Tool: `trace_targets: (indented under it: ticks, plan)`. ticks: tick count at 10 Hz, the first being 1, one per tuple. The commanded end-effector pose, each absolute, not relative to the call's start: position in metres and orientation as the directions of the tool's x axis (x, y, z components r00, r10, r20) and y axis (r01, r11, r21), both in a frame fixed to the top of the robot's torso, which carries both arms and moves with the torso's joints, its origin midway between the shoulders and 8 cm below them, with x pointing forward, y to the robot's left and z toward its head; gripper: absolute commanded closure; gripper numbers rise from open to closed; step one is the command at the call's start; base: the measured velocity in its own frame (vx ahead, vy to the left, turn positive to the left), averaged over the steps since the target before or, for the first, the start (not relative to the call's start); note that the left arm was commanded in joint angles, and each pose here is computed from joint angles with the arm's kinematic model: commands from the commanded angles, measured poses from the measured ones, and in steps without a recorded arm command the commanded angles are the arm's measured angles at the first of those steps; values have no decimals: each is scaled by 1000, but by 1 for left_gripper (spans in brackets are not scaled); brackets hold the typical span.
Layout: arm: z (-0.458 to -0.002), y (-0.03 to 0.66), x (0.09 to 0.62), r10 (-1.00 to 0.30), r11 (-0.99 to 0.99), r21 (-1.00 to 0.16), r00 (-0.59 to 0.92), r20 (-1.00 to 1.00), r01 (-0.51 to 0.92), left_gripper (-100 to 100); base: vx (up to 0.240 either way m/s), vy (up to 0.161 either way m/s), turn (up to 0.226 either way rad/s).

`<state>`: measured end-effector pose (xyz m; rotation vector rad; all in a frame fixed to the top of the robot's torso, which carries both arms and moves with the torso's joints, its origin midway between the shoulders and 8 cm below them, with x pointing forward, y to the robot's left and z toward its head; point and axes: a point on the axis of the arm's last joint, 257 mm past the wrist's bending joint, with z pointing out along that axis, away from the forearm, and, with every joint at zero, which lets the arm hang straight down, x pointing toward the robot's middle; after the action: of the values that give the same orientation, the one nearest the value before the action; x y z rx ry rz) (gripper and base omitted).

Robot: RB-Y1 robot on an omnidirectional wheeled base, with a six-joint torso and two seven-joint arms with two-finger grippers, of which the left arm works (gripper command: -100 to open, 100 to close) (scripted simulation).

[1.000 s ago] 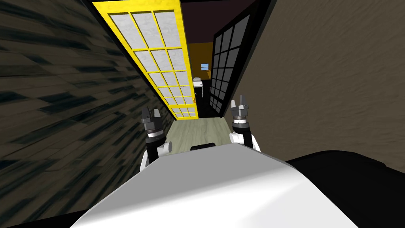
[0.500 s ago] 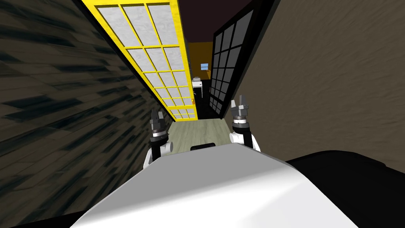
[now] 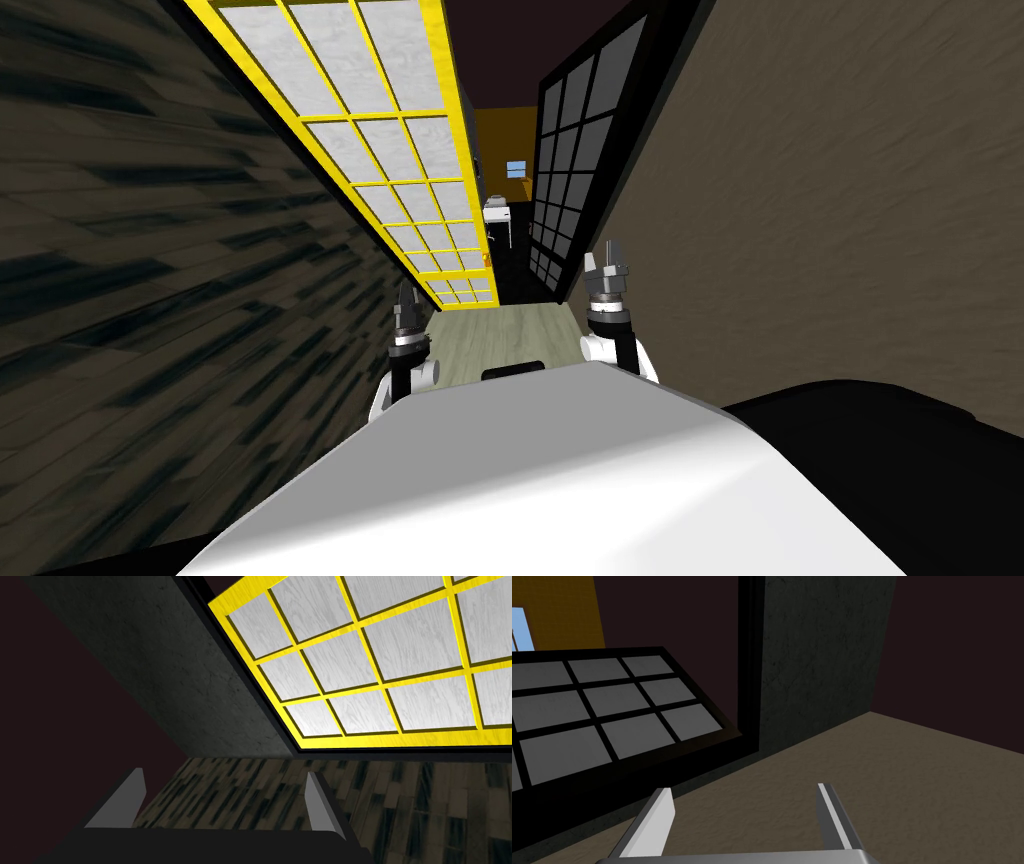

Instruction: Push the door open

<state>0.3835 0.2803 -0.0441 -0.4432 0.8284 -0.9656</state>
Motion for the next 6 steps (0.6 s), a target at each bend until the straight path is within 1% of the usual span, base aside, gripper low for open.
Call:
trace_targets:
  ticks: [1,6]
  plan:
    - [-55,282,387,-841,541,-659,311,-443,522,-100,101,-35,-8]
    - [-87,286,397,-790,612,-642,320,-522,463,-100,92,-30,-7]
